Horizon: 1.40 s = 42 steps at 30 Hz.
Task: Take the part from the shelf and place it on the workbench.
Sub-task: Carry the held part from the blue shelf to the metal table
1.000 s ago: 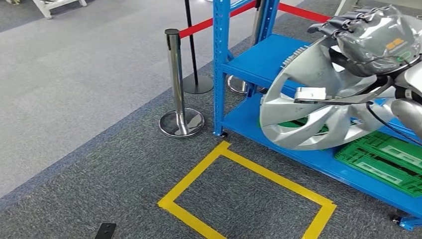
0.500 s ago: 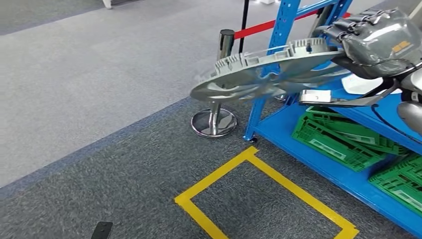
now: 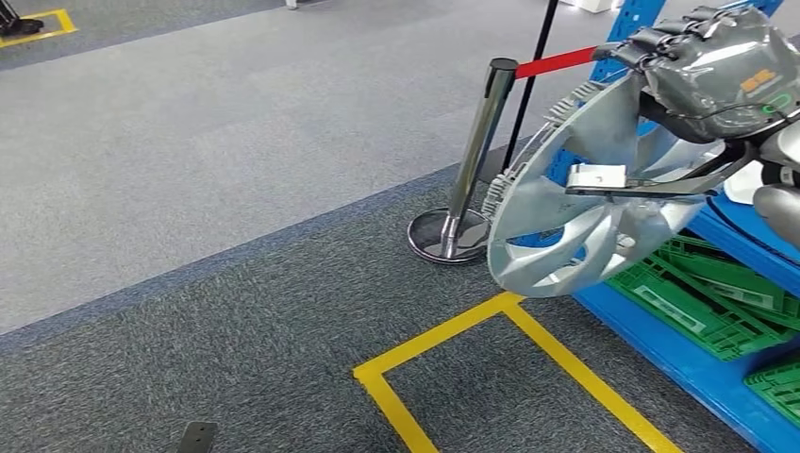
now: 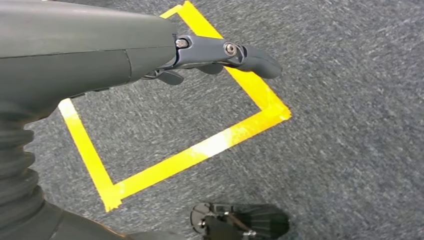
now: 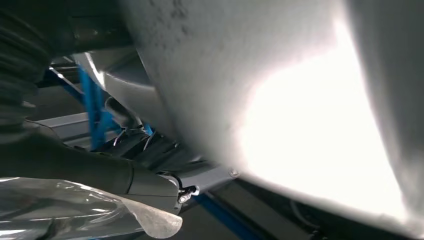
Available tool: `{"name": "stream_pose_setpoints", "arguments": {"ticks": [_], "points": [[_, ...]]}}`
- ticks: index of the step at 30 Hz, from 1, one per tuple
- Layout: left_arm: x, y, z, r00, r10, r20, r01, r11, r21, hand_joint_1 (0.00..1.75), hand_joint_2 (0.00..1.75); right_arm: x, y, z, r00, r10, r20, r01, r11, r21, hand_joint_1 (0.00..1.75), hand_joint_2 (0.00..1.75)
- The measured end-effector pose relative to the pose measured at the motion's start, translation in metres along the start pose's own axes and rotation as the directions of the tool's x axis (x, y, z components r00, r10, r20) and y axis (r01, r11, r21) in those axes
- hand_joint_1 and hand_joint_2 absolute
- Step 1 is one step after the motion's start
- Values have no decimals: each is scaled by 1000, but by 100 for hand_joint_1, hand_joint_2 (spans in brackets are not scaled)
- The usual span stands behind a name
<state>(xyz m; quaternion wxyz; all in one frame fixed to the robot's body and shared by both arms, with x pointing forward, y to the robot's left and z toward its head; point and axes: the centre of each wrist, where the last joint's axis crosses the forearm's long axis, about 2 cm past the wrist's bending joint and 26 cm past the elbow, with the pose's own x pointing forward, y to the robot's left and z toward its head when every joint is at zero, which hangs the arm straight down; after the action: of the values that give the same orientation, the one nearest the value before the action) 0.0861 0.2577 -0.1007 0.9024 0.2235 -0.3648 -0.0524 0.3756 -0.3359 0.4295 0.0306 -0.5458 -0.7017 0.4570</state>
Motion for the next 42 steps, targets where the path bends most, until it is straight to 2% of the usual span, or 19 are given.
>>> {"name": "stream_pose_setpoints", "arguments": {"ticks": [12, 17, 24, 34, 42], "points": [[3, -1, -1, 1000, -9, 7, 9, 1000, 0, 0, 175, 0, 1, 1, 1000, -5, 1, 5, 1000, 9, 175, 175], [-1, 6, -3, 1000, -23, -11, 24, 1000, 19, 0, 175, -1, 3, 4, 1000, -6, -2, 6, 1000, 19, 175, 175], [-10, 17, -4, 995, -62, -73, 64, 998, 23, 0, 175, 0, 5, 7, 1000, -9, -8, 9, 1000, 26, 175, 175], [-31, 37, -3, 971, -70, -229, 80, 996, 34, 0, 175, 3, 9, 11, 1000, -4, -14, 5, 999, 35, 175, 175], [-35, 37, -1, 937, -42, -347, 40, 999, -14, 0, 175, 3, 11, 11, 1000, 8, -16, -7, 999, 45, 175, 175]]}}
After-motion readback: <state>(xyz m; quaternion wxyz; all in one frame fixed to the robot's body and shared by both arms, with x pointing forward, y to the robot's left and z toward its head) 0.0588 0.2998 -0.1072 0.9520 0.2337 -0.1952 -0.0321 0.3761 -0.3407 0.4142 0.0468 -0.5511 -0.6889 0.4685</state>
